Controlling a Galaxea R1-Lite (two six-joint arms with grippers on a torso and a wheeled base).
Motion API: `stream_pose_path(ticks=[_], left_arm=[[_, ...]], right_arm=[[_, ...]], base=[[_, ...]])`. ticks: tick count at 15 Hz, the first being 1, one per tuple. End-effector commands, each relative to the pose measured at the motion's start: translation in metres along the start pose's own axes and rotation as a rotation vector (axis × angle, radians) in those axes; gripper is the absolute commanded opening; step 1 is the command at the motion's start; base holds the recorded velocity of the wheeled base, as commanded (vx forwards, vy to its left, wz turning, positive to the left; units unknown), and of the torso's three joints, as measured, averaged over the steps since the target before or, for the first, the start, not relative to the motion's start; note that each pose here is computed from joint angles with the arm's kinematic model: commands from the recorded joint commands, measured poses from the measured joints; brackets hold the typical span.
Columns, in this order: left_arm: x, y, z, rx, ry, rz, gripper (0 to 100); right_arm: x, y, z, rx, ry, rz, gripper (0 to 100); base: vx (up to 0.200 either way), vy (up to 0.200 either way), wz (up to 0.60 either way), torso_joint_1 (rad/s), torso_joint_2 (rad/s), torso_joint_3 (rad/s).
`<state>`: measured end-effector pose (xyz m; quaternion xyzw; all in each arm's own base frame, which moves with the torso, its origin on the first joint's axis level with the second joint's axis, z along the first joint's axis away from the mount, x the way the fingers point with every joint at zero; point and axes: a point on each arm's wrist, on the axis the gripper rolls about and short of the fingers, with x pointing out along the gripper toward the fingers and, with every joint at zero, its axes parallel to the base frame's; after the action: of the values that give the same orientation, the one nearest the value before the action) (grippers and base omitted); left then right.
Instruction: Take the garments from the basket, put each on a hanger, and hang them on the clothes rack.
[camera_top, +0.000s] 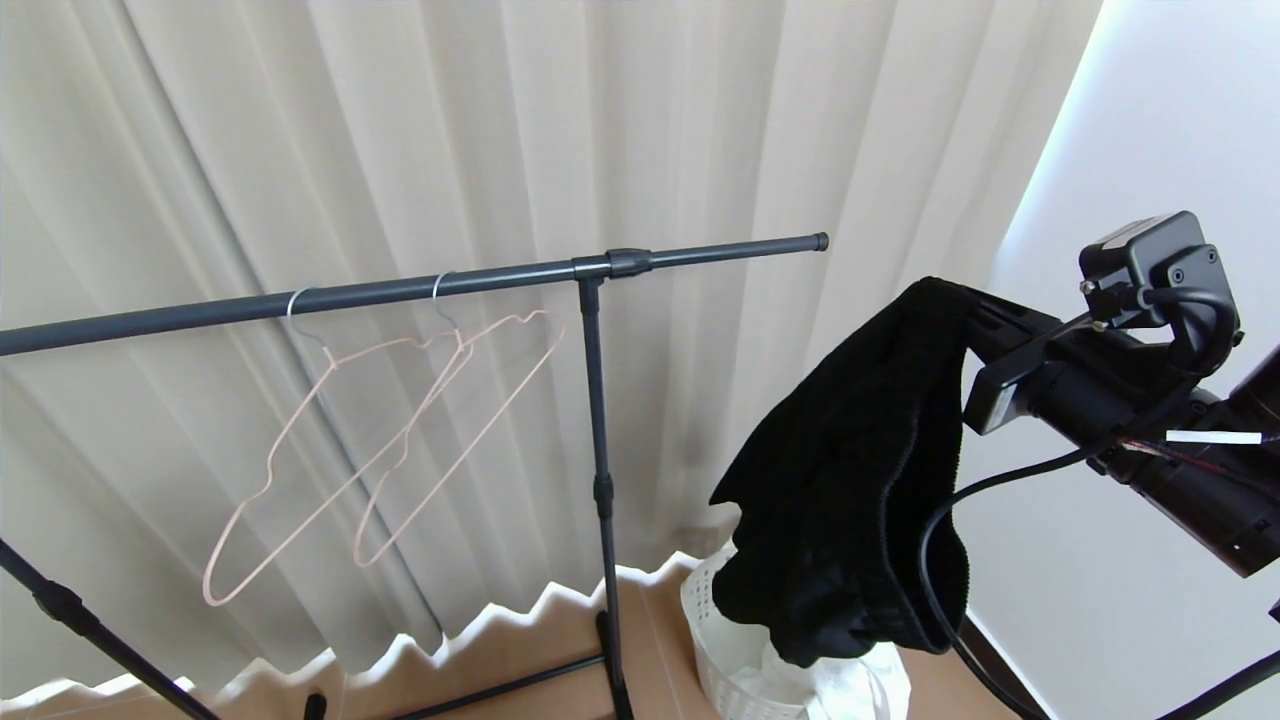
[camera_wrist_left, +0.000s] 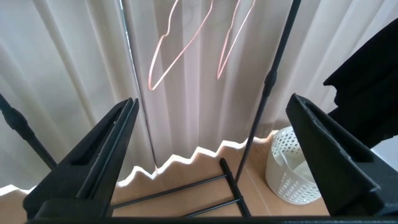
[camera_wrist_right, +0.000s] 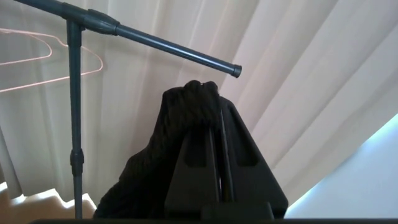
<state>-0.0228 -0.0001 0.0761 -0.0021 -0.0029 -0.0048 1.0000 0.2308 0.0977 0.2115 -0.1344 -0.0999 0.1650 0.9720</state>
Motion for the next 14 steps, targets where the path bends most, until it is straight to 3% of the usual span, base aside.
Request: stream_pose_path(ticks=[1,5,13,14], left_arm=[[0.0,0.0,0.0,0.0,0.0,0.0,100],[0.0,0.0,0.0,0.0,0.0,-0.001,100],[0.0,0.0,0.0,-0.003,0.0,0.0,100],[0.0,0.0,0.0,-0.003,0.0,0.0,100]], right_arm=[[-0.0004,0.0001,0.0,0.001,-0.001,0.0,0],[-0.0005,-0.0001,0.0008,0.001,-0.004,-0.001,0],[-0.0047,-0.0015,0.0046,0.001,-0.017,-0.005,0],[-0.0049,-0.0014,0.0042,0.001,-0.016,-0.004,0]], base=[[0.0,0.0,0.6,0.002,-0.01,0.002],[0.0,0.0,0.45,0.007,0.0,0.001],[-0.2,0.0,0.0,0.002,0.0,-0.001],[0.0,0.2,0.0,-0.002,0.0,0.007]])
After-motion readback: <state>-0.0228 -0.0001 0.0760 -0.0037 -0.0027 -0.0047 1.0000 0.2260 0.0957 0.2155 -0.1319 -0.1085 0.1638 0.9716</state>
